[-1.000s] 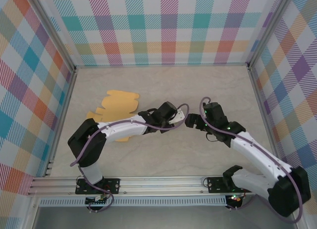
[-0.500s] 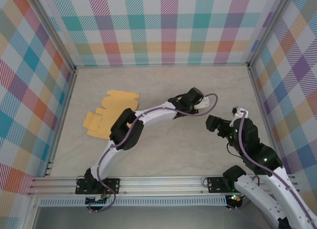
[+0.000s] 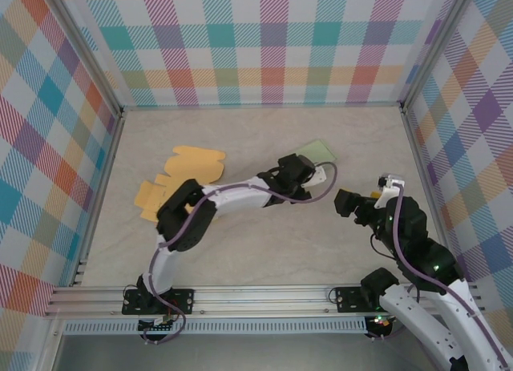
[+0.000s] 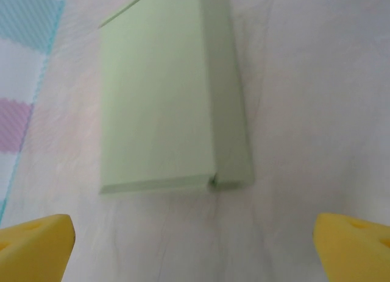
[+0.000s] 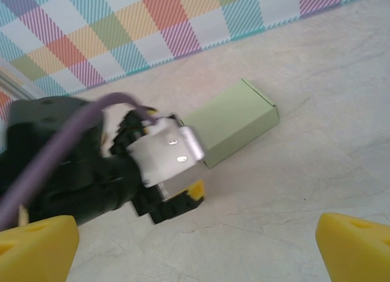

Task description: Fold the paper box

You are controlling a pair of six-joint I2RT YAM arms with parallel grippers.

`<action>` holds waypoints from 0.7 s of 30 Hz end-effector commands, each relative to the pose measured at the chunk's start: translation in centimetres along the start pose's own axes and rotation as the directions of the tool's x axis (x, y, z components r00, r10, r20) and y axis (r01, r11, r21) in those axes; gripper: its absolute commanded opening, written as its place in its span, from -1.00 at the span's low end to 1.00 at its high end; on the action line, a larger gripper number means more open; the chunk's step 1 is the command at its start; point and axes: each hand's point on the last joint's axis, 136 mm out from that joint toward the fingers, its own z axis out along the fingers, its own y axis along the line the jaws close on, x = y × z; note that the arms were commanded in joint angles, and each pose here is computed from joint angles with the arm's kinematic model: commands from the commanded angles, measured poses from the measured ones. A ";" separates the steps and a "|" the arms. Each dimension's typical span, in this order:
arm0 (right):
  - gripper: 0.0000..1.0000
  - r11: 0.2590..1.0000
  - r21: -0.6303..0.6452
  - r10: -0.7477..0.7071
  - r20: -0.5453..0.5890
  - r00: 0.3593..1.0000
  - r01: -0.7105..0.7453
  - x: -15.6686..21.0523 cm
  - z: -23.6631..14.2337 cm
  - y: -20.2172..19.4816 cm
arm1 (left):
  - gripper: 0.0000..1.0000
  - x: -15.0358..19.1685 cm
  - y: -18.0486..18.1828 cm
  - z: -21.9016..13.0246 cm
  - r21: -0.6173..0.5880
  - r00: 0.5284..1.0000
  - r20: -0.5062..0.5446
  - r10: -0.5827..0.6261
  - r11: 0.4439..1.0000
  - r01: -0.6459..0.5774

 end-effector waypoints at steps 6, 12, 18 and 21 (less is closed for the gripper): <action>0.99 0.999 -0.046 0.026 -0.051 0.998 -0.029 0.4 2.8 1.9 | 1.00 7.3 12.8 -13.5 -0.277 0.740 0.279 -0.613 0.686 0.673; 0.99 0.998 -0.061 -0.008 -0.157 0.988 -0.002 2.4 6.7 3.1 | 1.00 20.7 14.6 -21.6 -0.282 0.293 0.404 -0.866 0.187 0.941; 1.00 0.979 -0.180 0.042 -0.294 0.955 -0.098 4.8 10.1 6.5 | 1.00 27.9 12.4 -26.5 -0.386 0.195 0.388 -0.901 0.033 0.922; 0.95 0.957 -0.241 0.056 -0.395 0.917 -0.162 6.9 12.4 8.7 | 1.00 30.3 11.3 -27.6 -0.429 0.152 0.406 -0.901 -0.041 0.902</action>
